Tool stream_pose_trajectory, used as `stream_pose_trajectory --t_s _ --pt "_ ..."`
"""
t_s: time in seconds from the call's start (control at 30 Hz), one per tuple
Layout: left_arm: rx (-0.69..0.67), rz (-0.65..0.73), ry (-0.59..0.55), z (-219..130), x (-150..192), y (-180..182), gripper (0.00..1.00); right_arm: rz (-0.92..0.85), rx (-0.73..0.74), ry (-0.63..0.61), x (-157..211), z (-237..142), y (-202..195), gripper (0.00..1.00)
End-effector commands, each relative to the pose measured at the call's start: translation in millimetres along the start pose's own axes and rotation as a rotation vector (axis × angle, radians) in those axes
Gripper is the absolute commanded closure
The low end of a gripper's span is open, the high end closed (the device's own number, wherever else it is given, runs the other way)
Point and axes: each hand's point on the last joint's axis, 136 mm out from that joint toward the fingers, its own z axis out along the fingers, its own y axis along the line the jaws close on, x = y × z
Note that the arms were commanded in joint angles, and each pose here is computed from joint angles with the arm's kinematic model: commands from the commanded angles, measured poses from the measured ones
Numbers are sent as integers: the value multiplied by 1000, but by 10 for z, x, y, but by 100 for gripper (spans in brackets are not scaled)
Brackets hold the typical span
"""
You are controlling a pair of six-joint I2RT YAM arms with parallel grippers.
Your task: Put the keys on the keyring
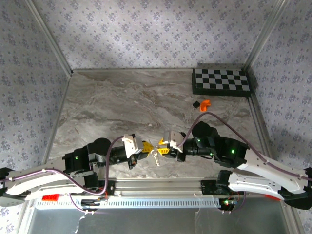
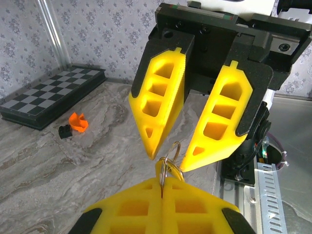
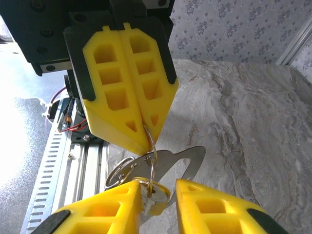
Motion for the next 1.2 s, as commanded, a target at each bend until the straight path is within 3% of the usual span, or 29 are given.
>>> stream_pose_trajectory --t_s 0.0,0.43,1.17 --pt "14 -8 -63 -40 -158 -21 100 5 9 -32 -89 2 -17 79" --pt "12 -16 -71 -35 -171 -18 100 0 12 -24 -39 45 -1 100" --pt "25 -81 -155 -12 -290 -32 100 -213 212 87 243 168 -40 100"
